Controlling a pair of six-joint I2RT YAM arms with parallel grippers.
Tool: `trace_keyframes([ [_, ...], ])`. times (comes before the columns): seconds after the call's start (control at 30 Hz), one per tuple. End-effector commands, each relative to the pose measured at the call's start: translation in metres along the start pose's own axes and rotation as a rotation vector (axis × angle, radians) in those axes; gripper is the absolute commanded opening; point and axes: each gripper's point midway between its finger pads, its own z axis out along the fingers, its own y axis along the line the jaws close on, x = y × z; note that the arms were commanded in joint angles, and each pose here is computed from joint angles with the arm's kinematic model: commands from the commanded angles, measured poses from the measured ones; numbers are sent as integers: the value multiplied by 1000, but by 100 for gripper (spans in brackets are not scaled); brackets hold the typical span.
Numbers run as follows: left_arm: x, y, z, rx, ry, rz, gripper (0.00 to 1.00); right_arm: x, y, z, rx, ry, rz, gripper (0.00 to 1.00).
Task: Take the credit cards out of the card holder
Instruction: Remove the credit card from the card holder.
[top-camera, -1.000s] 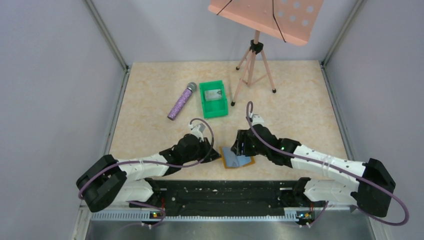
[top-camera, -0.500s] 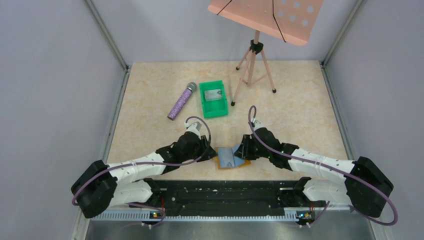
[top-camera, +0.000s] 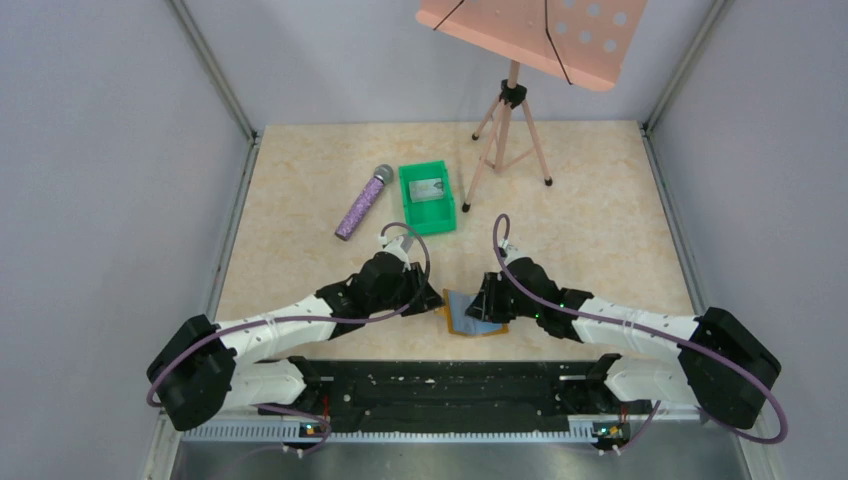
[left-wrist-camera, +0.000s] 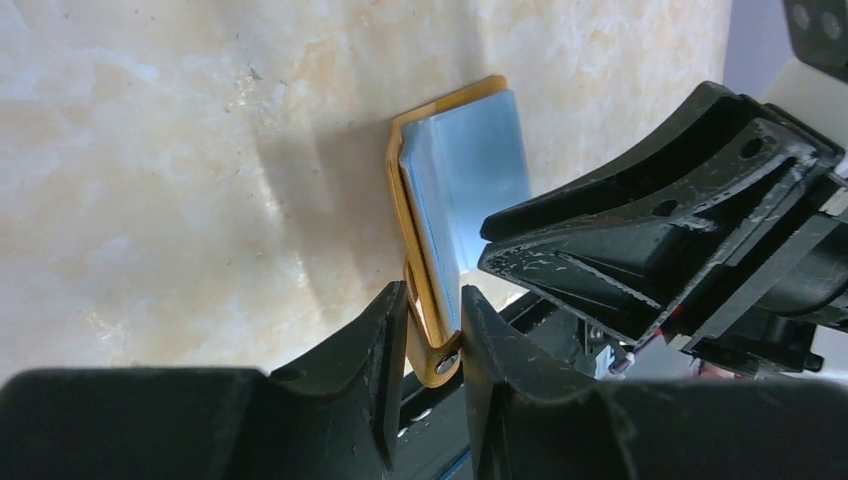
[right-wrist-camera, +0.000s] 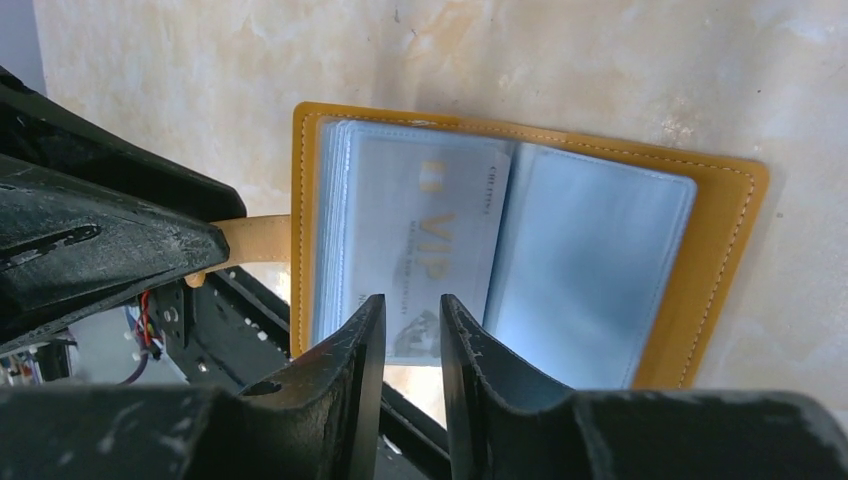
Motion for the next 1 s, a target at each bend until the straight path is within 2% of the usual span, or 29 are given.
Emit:
trace_keyframes([
  [0.0, -6, 0, 0, -27, -15, 23, 33, -5, 1, 2, -12, -18, 14, 28],
  [0.17, -18, 14, -11, -135, -67, 38, 38, -3, -1, 2, -6, -14, 9, 30],
  [0.37, -24, -3, -19, -84, -75, 52, 42, 2, -6, 4, 3, 0, 19, 31],
  [0.53, -9, -21, -9, 31, 5, 54, 35, 4, -7, 4, 1, 2, 23, 30],
  [0.63, -1, -18, 2, 47, 38, 44, 32, 4, -6, 3, -2, 0, 21, 30],
  [0.8, 4, 5, 10, -52, 51, 22, 29, -2, -4, 2, 41, -2, 2, 36],
  [0.97, -7, 28, -1, -166, -15, 3, 30, -9, -5, -2, 158, -30, -63, 42],
])
